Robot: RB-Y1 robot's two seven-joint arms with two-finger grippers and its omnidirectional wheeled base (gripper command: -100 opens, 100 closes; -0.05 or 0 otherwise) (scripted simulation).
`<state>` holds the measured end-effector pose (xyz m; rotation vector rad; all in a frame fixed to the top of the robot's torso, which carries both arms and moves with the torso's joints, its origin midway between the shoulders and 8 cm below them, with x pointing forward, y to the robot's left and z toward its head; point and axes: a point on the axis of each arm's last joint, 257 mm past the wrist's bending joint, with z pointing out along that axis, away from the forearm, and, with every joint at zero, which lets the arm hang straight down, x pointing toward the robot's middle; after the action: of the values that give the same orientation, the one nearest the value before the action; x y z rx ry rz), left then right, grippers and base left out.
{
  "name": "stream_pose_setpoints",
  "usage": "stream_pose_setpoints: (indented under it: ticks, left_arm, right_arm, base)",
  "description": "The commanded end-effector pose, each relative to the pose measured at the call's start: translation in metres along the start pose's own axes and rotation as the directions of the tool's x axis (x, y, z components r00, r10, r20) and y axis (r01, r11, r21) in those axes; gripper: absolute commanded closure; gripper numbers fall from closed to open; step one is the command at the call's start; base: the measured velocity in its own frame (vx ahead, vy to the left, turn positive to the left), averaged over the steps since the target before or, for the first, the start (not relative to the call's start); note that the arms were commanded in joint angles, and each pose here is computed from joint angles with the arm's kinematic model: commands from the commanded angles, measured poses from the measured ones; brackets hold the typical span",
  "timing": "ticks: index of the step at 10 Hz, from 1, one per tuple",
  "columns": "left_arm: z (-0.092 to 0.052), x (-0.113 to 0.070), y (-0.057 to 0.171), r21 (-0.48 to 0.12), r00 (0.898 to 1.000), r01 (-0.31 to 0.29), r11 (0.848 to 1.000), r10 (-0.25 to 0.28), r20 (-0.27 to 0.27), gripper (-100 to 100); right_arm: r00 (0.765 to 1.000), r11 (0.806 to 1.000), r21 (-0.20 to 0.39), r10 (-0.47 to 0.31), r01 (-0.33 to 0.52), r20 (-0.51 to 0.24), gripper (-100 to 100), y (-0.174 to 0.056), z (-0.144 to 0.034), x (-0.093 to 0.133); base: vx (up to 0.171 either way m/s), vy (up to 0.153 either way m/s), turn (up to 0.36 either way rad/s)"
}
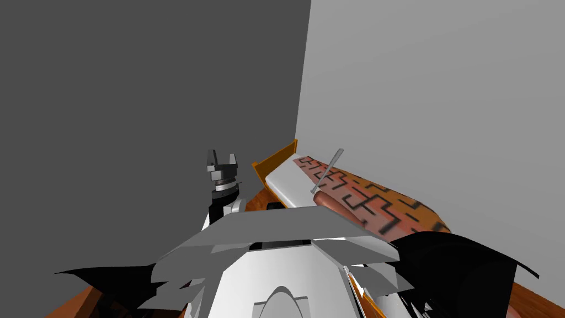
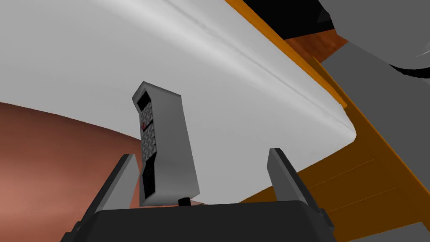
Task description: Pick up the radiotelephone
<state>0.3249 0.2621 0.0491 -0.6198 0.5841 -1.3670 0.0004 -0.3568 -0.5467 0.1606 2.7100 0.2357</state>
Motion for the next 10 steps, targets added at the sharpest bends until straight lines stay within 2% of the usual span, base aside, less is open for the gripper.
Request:
stream_pose_setpoints:
  ticks: [1,3,5,6,10]
  left_arm:
    - [0.000,0.000,0.000,0.000,1.000,0.000,1.000,0.000,0.000,0]
    - [0.000,0.000,0.000,0.000,1.000,0.000,1.000,0.000,0.000,0]
    - [0.000,0.000,0.000,0.000,1.000,0.000,1.000,0.000,0.000,0]
    - [0.000,0.000,0.000,0.000,1.000,0.000,1.000,0.000,0.000,0]
    - [0.000,0.000,0.000,0.000,1.000,0.000,1.000,0.000,0.000,0]
  right_arm:
    - [0.999,0.999,0.014,-0.036,0.036,-0.034,-100,-0.011,-0.003,0.013]
    - [0.983,0.990,0.040,-0.132,0.138,-0.128,-100,-0.038,-0.017,0.046]
    - [0.953,0.971,0.050,-0.217,0.232,-0.210,-100,-0.063,-0.032,0.072]
    - [0.953,0.971,0.050,-0.217,0.232,-0.210,-100,-0.063,-0.032,0.072]
    - [0.877,0.923,0.041,-0.349,0.383,-0.331,-100,-0.106,-0.059,0.102]
  base:
    - [-0.001,0.008,0.280]
    - [-0.001,0.021,0.368]
    - [0.008,0.037,0.427]
    - [0.014,0.023,0.105]
    - [0.024,0.038,0.306]
